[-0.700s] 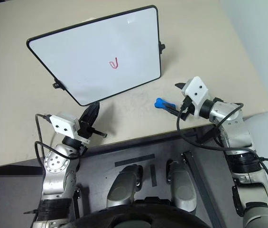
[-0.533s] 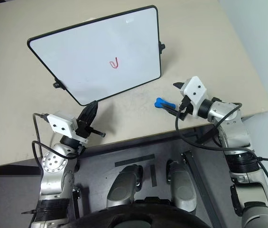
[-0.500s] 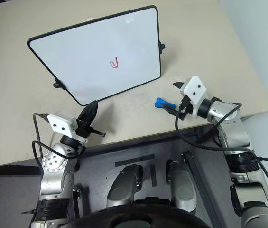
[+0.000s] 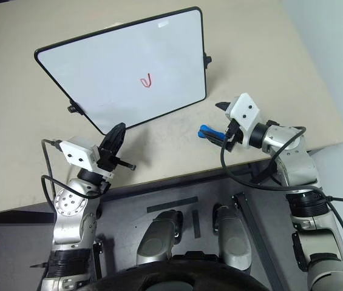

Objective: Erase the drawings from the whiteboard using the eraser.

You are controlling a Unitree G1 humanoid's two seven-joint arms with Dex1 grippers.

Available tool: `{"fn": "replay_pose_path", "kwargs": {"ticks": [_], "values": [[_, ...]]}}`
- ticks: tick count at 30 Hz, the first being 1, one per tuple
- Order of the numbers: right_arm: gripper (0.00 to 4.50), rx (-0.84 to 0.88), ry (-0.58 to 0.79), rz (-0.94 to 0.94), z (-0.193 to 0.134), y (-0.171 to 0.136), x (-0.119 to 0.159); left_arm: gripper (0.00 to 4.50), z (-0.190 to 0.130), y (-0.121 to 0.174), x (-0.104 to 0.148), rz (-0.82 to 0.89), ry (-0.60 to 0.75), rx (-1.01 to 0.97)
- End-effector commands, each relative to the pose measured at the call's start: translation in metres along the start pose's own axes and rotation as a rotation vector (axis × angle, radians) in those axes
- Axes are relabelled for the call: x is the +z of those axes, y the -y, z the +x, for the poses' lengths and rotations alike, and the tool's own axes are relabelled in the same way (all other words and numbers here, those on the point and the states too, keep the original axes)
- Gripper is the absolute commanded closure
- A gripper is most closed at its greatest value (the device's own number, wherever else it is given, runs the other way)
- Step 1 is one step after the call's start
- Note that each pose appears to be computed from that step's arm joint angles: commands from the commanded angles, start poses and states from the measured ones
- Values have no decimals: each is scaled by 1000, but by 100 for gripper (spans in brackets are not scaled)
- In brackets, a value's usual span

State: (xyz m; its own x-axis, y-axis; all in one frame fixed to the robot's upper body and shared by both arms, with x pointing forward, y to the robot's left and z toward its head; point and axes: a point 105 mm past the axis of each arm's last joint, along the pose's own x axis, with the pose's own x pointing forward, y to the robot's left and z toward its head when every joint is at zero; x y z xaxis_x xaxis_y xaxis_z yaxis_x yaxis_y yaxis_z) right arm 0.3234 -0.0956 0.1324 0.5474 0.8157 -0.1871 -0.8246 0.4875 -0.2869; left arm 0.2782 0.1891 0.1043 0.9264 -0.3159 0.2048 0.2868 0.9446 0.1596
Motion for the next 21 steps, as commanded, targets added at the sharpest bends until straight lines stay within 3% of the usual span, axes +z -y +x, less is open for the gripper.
{"fn": "replay_pose_path", "kwargs": {"ticks": [1, 21], "values": [[7, 17, 20, -13, 0, -1, 7, 450, -4, 1, 14, 25, 49, 17], [7, 27, -121, 66, -1, -2, -22, 450, -8, 2, 13, 13, 77, 26]]}}
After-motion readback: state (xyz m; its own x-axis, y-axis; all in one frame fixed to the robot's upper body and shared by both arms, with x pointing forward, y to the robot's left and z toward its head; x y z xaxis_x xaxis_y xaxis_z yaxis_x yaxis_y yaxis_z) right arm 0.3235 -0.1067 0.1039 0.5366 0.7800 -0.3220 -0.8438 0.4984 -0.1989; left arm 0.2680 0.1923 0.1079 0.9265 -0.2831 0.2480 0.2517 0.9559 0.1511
